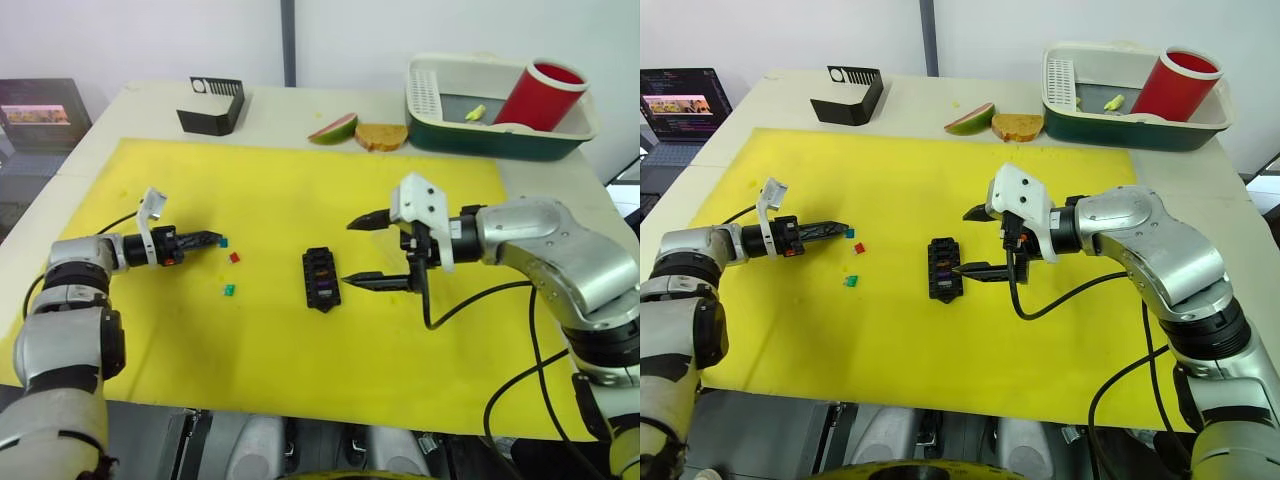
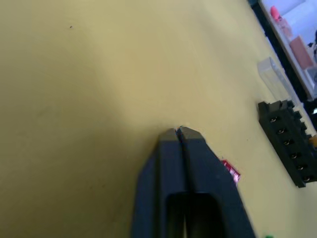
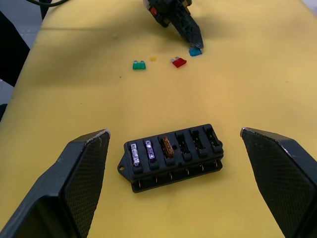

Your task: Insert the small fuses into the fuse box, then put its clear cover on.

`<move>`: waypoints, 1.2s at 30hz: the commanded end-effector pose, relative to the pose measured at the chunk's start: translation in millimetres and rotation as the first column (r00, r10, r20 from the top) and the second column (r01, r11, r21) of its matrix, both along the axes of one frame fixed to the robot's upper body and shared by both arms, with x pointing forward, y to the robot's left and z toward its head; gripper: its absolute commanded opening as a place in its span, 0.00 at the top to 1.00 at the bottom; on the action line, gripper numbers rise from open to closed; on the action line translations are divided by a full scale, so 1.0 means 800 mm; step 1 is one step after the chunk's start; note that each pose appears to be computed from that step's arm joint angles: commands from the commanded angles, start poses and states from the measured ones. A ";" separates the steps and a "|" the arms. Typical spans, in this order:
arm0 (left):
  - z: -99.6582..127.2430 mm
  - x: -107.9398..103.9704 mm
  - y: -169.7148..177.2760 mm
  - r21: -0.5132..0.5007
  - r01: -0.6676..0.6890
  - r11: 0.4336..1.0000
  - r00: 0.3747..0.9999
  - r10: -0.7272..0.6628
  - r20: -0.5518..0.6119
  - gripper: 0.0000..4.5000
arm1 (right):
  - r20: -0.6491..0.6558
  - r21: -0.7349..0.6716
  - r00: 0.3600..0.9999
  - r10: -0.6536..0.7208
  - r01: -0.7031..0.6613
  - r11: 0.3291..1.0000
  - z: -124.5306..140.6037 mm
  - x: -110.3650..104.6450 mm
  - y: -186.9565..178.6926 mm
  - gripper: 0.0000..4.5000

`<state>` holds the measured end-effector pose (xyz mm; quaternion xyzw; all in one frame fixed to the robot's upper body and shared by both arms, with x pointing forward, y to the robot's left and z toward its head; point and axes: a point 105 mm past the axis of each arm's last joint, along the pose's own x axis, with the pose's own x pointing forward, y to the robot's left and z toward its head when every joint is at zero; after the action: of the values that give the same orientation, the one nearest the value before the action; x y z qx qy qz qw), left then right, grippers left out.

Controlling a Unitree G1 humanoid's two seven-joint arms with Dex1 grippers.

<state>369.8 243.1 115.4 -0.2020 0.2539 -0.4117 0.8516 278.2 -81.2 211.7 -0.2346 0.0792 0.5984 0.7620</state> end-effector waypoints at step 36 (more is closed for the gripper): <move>0.002 -0.027 0.019 -0.054 0.033 0.998 0.999 -0.035 -0.021 0.50 | 0.051 -0.023 0.999 0.016 -0.015 1.000 0.002 -0.004 0.007 0.00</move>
<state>347.5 256.9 113.7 -0.2301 0.2588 -0.4297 0.8339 278.3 -77.7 202.6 -0.2402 0.0909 0.5982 0.7591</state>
